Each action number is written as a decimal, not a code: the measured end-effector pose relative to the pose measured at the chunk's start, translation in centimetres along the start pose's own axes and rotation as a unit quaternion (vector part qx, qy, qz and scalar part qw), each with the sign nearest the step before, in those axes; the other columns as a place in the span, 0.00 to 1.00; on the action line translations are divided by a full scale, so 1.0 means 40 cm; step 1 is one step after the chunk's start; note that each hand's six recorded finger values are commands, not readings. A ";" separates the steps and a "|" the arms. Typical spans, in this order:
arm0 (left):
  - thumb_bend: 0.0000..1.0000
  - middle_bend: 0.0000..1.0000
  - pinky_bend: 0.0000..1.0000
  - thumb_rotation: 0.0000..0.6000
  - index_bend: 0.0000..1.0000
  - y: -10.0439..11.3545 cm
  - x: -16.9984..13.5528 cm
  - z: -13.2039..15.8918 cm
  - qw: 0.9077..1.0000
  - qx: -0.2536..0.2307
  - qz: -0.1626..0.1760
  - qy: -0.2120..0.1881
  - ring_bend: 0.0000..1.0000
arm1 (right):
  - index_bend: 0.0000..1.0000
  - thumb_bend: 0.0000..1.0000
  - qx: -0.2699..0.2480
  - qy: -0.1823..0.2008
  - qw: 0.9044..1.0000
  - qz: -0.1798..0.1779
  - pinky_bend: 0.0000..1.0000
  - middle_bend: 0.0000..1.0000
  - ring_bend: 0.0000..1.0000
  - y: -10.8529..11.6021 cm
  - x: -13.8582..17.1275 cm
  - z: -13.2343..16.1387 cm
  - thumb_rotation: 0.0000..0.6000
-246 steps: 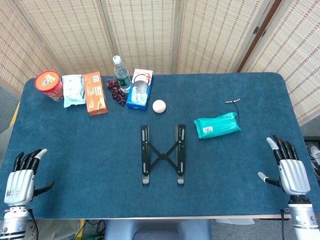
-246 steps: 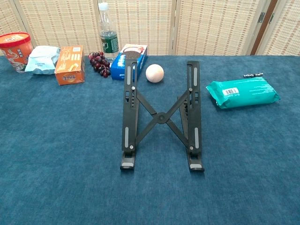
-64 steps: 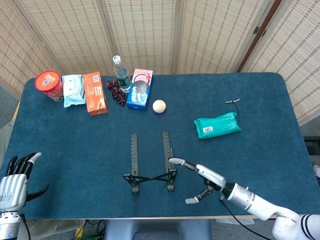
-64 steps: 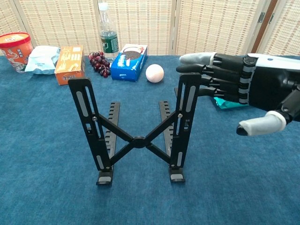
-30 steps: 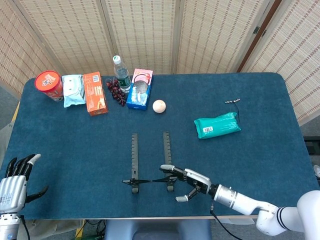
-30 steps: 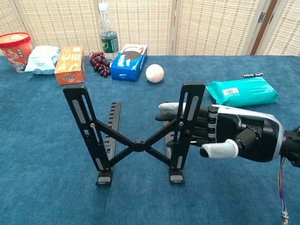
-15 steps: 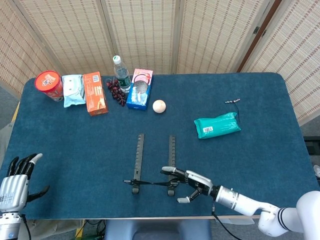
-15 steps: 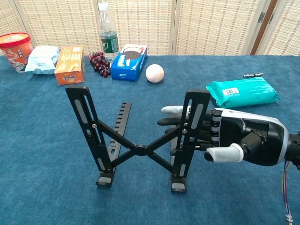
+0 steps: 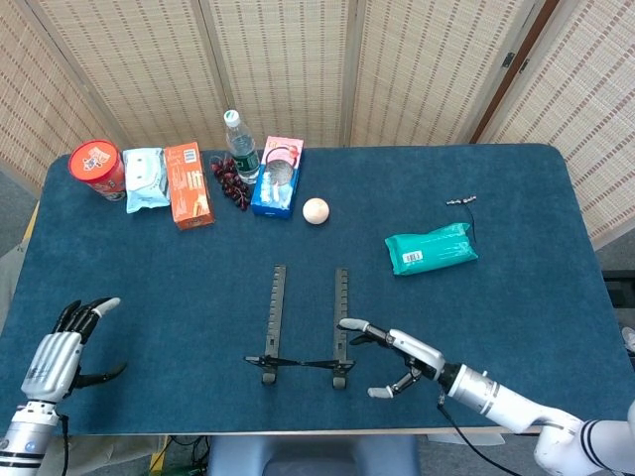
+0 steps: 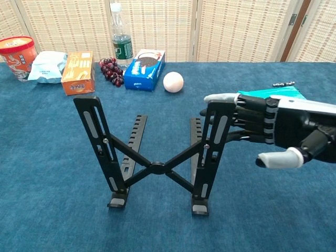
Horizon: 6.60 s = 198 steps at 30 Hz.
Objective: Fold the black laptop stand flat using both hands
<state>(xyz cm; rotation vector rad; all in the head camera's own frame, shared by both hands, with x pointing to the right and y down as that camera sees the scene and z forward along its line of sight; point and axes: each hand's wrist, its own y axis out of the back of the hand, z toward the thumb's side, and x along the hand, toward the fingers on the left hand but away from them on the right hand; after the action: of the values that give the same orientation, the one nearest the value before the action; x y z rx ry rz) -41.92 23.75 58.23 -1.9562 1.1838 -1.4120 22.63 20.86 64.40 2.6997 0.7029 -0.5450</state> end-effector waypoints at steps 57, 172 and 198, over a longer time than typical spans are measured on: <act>0.15 0.23 0.22 1.00 0.09 -0.340 0.206 0.323 0.743 -0.528 -0.401 -0.096 0.22 | 0.00 0.11 0.052 0.044 0.983 -0.168 0.15 0.07 0.00 0.103 0.256 0.123 1.00; 0.15 0.20 0.11 1.00 0.09 -0.036 0.269 0.078 0.982 -0.078 -0.097 -0.139 0.15 | 0.00 0.00 0.506 -0.012 0.829 -0.237 0.00 0.00 0.00 0.098 -0.020 0.120 1.00; 0.15 0.06 0.00 1.00 0.00 -0.296 0.417 0.226 0.979 0.126 -0.098 -0.125 0.04 | 0.00 0.00 0.596 -0.152 0.759 -0.213 0.00 0.00 0.00 -0.024 -0.098 -0.020 1.00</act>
<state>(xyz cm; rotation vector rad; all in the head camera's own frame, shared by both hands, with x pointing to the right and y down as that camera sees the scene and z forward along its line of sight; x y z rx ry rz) -27.35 14.94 72.72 -2.0358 0.6814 -1.2888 19.19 20.40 66.61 3.2882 1.1401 -2.1183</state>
